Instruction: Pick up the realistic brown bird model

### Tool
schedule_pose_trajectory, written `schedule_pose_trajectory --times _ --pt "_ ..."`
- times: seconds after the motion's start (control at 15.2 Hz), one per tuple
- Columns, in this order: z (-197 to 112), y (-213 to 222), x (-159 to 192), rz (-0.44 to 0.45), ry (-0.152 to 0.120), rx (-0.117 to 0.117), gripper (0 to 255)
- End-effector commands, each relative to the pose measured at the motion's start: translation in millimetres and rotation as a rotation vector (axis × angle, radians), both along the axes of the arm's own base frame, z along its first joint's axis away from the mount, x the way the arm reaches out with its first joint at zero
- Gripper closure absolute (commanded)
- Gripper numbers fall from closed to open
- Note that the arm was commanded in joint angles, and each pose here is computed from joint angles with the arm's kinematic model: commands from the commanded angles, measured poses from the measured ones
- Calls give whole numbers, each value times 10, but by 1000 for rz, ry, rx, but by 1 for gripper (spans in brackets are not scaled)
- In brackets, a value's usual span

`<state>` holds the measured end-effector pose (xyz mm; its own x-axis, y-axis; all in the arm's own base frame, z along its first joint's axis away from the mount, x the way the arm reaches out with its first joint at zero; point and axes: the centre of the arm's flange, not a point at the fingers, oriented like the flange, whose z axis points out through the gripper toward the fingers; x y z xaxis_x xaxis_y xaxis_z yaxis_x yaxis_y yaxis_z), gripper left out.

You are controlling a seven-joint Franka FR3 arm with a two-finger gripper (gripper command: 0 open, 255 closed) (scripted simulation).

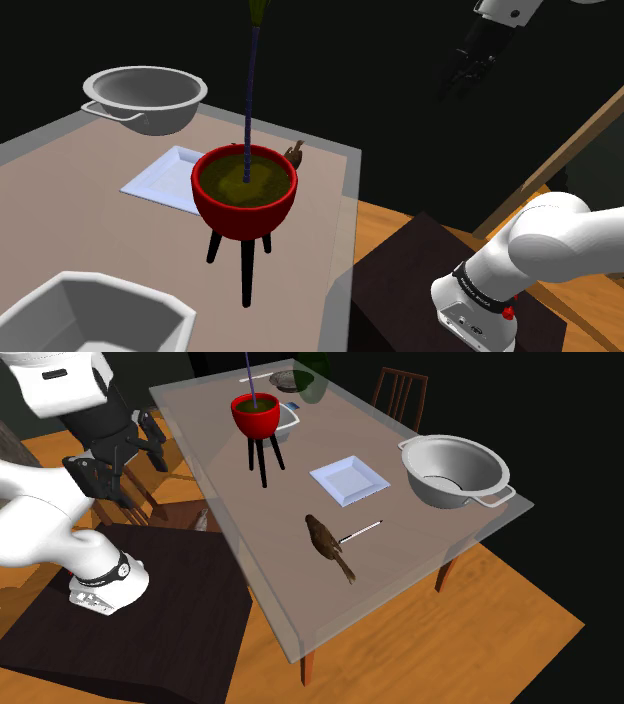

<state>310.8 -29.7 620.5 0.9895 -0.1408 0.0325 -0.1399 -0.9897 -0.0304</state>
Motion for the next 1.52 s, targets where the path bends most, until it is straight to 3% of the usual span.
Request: schedule_pose_trajectory --times 0.0,1.45 --pt "0 0 0 0 0 0 0" --pt "-1801 1177 1987 -352 26 -10 0"
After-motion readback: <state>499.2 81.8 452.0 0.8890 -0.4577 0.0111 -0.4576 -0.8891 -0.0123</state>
